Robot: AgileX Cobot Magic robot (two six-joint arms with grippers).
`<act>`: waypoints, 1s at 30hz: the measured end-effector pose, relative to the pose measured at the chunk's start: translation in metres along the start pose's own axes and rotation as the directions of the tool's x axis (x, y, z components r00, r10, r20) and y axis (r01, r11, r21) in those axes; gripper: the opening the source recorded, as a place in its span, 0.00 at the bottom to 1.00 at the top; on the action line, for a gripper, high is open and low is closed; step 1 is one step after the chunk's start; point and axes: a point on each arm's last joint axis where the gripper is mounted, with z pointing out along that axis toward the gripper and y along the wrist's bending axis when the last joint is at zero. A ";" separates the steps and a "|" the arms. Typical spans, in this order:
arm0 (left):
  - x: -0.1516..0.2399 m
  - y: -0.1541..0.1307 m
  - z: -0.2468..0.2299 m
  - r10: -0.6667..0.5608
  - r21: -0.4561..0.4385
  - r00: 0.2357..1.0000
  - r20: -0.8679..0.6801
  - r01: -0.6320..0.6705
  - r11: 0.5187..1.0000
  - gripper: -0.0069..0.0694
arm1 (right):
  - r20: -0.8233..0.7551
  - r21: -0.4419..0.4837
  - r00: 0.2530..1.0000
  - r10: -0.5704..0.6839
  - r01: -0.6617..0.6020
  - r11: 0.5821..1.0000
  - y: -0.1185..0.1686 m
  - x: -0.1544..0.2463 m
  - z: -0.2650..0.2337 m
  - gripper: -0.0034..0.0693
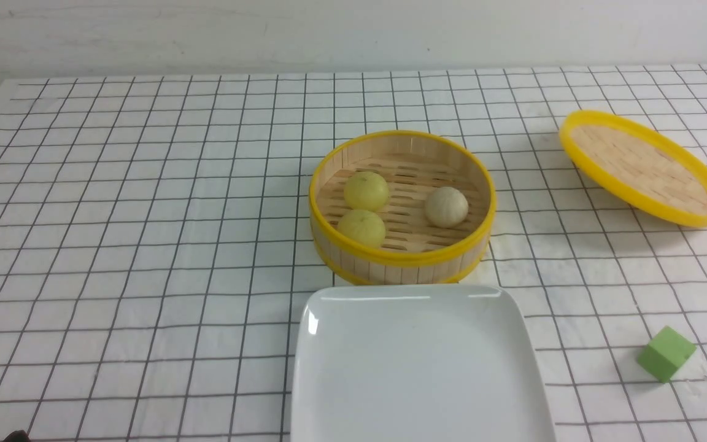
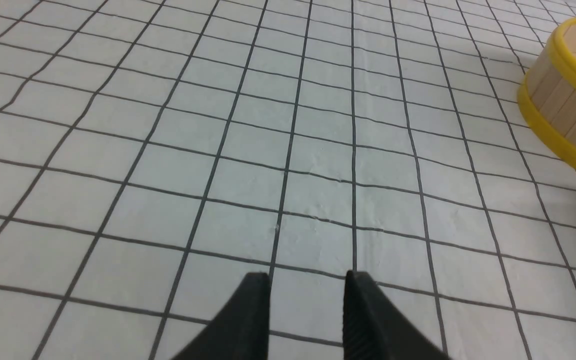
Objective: Put the steamed buns into the plate on the white-black tablecloth.
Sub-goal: 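Reach toward a bun in the bamboo steamer with the right gripper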
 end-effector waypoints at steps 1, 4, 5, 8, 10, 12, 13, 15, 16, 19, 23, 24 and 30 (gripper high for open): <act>0.000 0.000 0.000 0.000 0.000 1.000 0.000 0.000 1.000 0.41 | 0.000 0.000 1.000 0.000 0.000 1.000 0.000 0.000 0.000 0.38; 0.000 0.000 0.000 0.000 0.000 1.000 0.000 0.000 1.000 0.41 | 0.000 0.000 1.000 0.000 0.000 1.000 0.000 0.000 0.000 0.38; 0.000 0.000 0.000 0.000 0.000 1.000 0.000 0.000 1.000 0.41 | 0.000 0.000 1.000 0.000 0.000 1.000 0.000 0.000 0.000 0.38; 0.000 0.000 0.000 -0.009 0.002 1.000 0.000 0.009 1.000 0.41 | 0.005 -0.008 0.999 0.048 -0.048 0.999 0.001 0.000 0.000 0.38; 0.001 -0.003 0.000 -0.169 0.035 0.986 -0.014 0.169 0.985 0.41 | 0.005 -0.063 0.960 0.280 -0.279 0.958 0.005 -0.001 0.000 0.38; 0.002 -0.009 0.000 -0.421 0.079 0.905 -0.055 0.424 0.902 0.41 | 0.007 -0.107 0.892 0.452 -0.448 0.887 0.008 -0.003 0.000 0.38; 0.002 -0.009 0.000 -0.447 0.083 0.893 -0.061 0.450 0.889 0.41 | 0.004 -0.111 0.883 0.469 -0.465 0.878 0.009 -0.003 0.000 0.38; 0.002 -0.016 -0.001 -0.699 0.107 0.702 -0.137 0.712 0.694 0.41 | -0.013 -0.161 0.768 0.640 -0.633 0.757 0.012 -0.007 0.000 0.38; 0.002 -0.018 -0.001 -0.770 0.106 0.616 -0.165 0.787 0.607 0.41 | -0.025 -0.171 0.733 0.680 -0.673 0.719 0.013 -0.007 0.000 0.38; 0.002 -0.020 -0.002 -0.834 0.102 0.517 -0.195 0.856 0.507 0.41 | -0.025 -0.187 0.697 0.717 -0.708 0.681 0.013 -0.009 -0.001 0.38; 0.000 -0.020 -0.002 -0.851 0.122 0.491 -0.189 0.871 0.476 0.41 | -0.018 -0.195 0.689 0.724 -0.713 0.673 0.013 -0.010 -0.001 0.37; -0.002 -0.020 -0.002 -0.839 0.135 0.513 -0.182 0.858 0.496 0.41 | -0.016 -0.197 0.695 0.718 -0.707 0.680 0.013 -0.010 -0.001 0.36; -0.057 -0.034 -0.032 -0.665 0.311 0.743 -0.073 0.651 0.693 0.35 | 0.121 -0.255 0.831 0.544 -0.503 0.826 0.017 -0.063 -0.025 0.14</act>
